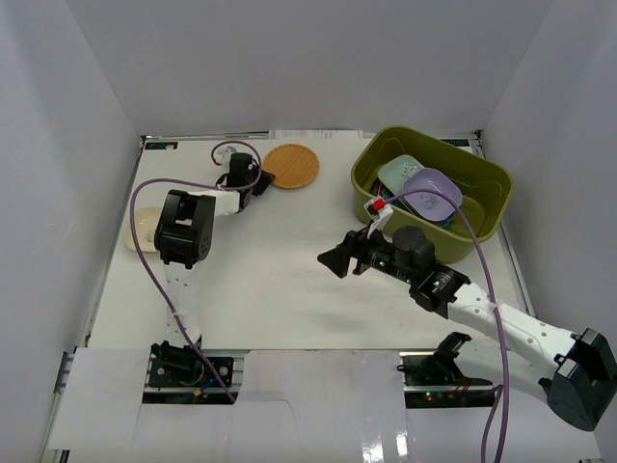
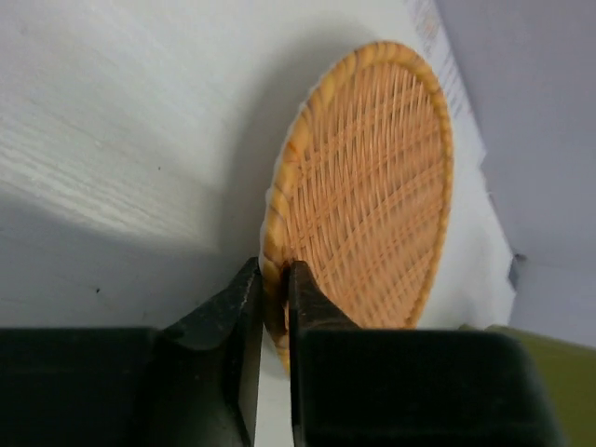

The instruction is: Place the plates into the plastic bin on the countertop

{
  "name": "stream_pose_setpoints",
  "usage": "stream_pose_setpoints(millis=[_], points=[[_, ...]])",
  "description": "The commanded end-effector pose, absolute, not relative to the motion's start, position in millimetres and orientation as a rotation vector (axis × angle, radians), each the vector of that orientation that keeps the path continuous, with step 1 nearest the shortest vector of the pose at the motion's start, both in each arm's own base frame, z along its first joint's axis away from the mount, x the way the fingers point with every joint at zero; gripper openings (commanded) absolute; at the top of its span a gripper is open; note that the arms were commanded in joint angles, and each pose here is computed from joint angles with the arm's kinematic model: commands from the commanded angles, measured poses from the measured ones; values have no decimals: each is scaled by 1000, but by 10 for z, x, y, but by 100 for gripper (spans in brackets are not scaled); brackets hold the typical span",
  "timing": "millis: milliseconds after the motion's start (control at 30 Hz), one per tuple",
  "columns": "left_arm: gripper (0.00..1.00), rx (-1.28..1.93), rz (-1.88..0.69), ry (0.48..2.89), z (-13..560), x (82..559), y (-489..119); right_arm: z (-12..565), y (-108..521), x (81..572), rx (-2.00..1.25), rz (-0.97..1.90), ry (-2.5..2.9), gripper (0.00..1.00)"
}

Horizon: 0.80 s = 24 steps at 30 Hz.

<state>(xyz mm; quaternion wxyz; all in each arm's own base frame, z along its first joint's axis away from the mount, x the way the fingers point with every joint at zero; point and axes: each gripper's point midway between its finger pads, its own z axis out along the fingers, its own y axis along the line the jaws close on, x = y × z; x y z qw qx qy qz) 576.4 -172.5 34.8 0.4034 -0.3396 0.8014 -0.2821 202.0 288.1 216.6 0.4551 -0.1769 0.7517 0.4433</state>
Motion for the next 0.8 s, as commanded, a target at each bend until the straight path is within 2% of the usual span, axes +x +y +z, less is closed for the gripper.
stream_pose_setpoints(millis=[0, 33, 67, 100, 133, 233, 267, 300, 333, 367, 400, 467, 500, 533, 600, 633, 767], points=[[19, -913, -690, 2068, 116, 5668, -1601, 2151, 2983, 1971, -458, 1140, 1835, 79], [13, -933, -680, 2077, 38, 5585, -1519, 2134, 2985, 1968, -459, 1138, 1838, 80], [5, -914, -715, 2021, 248, 5616, -1504, 2132, 2985, 1974, -455, 1136, 1833, 80], [0, -915, -720, 2007, 304, 5591, -1460, 2134, 2980, 1991, -448, 1131, 1832, 80], [0, -913, -743, 2016, 298, 5497, -1412, 2130, 2982, 2005, -454, 1118, 1830, 82], [0, -864, -821, 1945, 760, 5329, -1336, 2191, 2996, 2069, -456, 1091, 1830, 88], [0, -865, -828, 1953, 695, 5123, -1307, 2216, 3003, 2091, -461, 1080, 1824, 93], [0, -820, -886, 1904, 1050, 5016, -1341, 2265, 3017, 2145, -452, 1066, 1819, 95], [0, -806, -905, 1894, 1138, 4900, -1345, 2281, 3026, 2181, -447, 1054, 1821, 97], [0, -817, -918, 1922, 1029, 4648, -1340, 2293, 3026, 2228, -435, 1037, 1827, 96], [0, -778, -975, 1866, 1346, 4495, -1361, 2312, 3071, 2279, -434, 1033, 1835, 93], [0, -753, -1063, 1851, 1486, 4189, -1420, 2219, 3109, 2361, -417, 1010, 1885, 90], [0, -767, -1076, 1891, 1345, 3943, -1429, 2211, 3119, 2382, -412, 1008, 1897, 90], [0, -715, -1122, 1839, 1610, 3794, -1448, 2223, 3137, 2409, -406, 1010, 1900, 90], [0, -682, -1160, 1881, 1556, 3475, -1491, 2144, 3122, 2500, -367, 980, 1929, 90], [0, -623, -1195, 1833, 1784, 3342, -1504, 2140, 3128, 2529, -359, 976, 1933, 90], [0, -437, -1288, 1843, 1989, 2875, -1635, 2100, 3133, 2621, -341, 967, 1959, 90]])
